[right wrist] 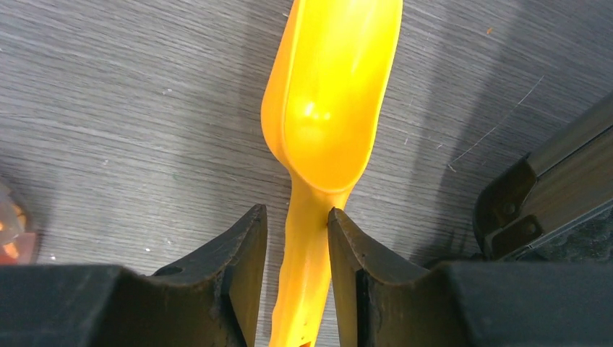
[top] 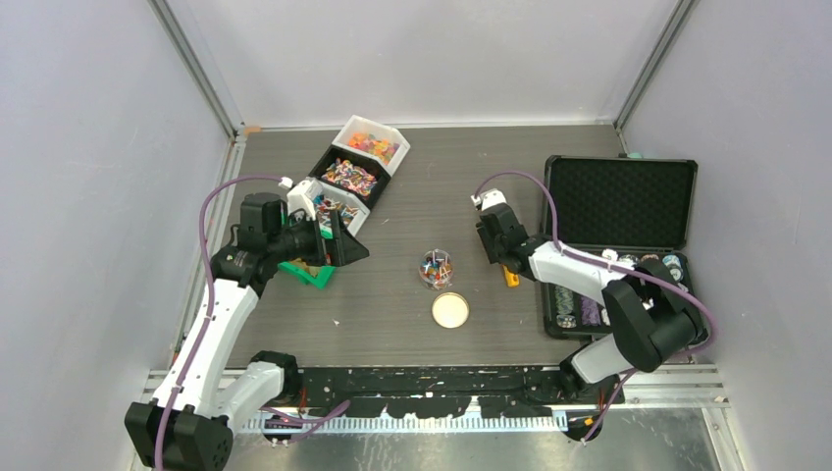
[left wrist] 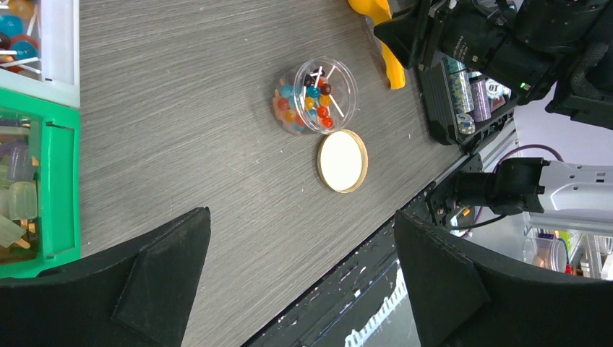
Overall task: Pack the candies
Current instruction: Place the spatula at the center of the board, then move the packing bottle to the center of the board, then pick up the bottle lid at the center of the board.
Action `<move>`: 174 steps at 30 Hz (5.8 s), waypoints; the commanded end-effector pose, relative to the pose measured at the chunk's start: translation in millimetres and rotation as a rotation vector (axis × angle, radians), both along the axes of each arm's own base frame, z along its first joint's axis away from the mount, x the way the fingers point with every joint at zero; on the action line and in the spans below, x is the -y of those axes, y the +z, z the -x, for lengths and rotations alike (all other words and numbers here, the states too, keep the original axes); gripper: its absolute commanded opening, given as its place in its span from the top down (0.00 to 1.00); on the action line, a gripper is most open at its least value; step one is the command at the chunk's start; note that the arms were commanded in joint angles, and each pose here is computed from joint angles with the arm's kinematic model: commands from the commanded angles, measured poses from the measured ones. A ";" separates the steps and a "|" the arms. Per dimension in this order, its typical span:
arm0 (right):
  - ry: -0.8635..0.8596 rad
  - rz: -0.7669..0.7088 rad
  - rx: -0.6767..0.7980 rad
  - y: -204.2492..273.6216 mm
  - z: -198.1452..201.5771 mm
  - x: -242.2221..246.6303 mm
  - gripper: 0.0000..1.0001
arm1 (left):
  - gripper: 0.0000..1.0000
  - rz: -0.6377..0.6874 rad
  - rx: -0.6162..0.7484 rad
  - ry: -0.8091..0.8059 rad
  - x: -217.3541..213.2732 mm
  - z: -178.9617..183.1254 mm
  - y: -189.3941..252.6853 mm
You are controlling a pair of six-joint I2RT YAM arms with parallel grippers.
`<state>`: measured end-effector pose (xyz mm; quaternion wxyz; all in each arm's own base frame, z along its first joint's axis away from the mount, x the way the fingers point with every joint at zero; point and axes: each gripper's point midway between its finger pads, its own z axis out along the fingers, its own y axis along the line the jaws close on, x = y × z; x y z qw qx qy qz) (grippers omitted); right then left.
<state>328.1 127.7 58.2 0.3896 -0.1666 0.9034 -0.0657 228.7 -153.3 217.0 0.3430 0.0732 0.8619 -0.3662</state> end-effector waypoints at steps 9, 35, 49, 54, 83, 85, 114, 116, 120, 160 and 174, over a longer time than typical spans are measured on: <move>0.128 -0.253 0.009 78.3 9.0 -45.9 0.31 | 0.00 -0.001 0.056 -0.003 -0.1 -1.2 13.0; -0.014 -0.490 -0.130 53.1 43.0 -98.0 0.55 | 0.50 0.013 -0.260 -0.072 115.3 -39.8 -83.3; -0.038 -0.467 0.062 92.5 60.3 -50.2 0.52 | 0.94 -0.131 -0.298 -0.078 145.8 -66.4 -136.1; -0.034 -0.462 0.054 86.7 64.7 -47.8 0.51 | 1.00 -0.223 -0.209 -0.047 139.9 -68.9 -128.9; -0.015 -0.480 0.023 81.0 62.8 -57.9 0.51 | 1.00 -0.362 -0.146 0.034 122.4 -69.8 -93.7; -0.014 -0.481 0.020 80.0 62.5 -58.9 0.51 | 1.00 -0.451 -0.133 0.057 110.4 -72.4 -95.5; -0.016 -0.479 0.028 82.0 63.3 -56.9 0.51 | 1.00 -0.811 0.069 0.112 105.7 -83.4 -93.9; -0.015 -0.481 0.026 81.3 63.1 -57.4 0.51 | 1.00 -0.817 0.092 0.095 112.1 -83.1 -92.0; -0.013 -0.480 0.022 80.1 63.4 -57.9 0.51 | 1.00 -0.845 0.174 0.117 110.5 -90.0 -87.8; 0.153 -0.450 -0.177 30.1 145.2 -153.8 0.58 | 0.00 -0.248 -0.094 0.229 4.3 -68.1 -18.1; 0.174 -0.318 -0.196 0.4 153.7 -180.1 0.62 | 0.02 -0.382 -0.039 0.136 -22.3 -29.7 -21.1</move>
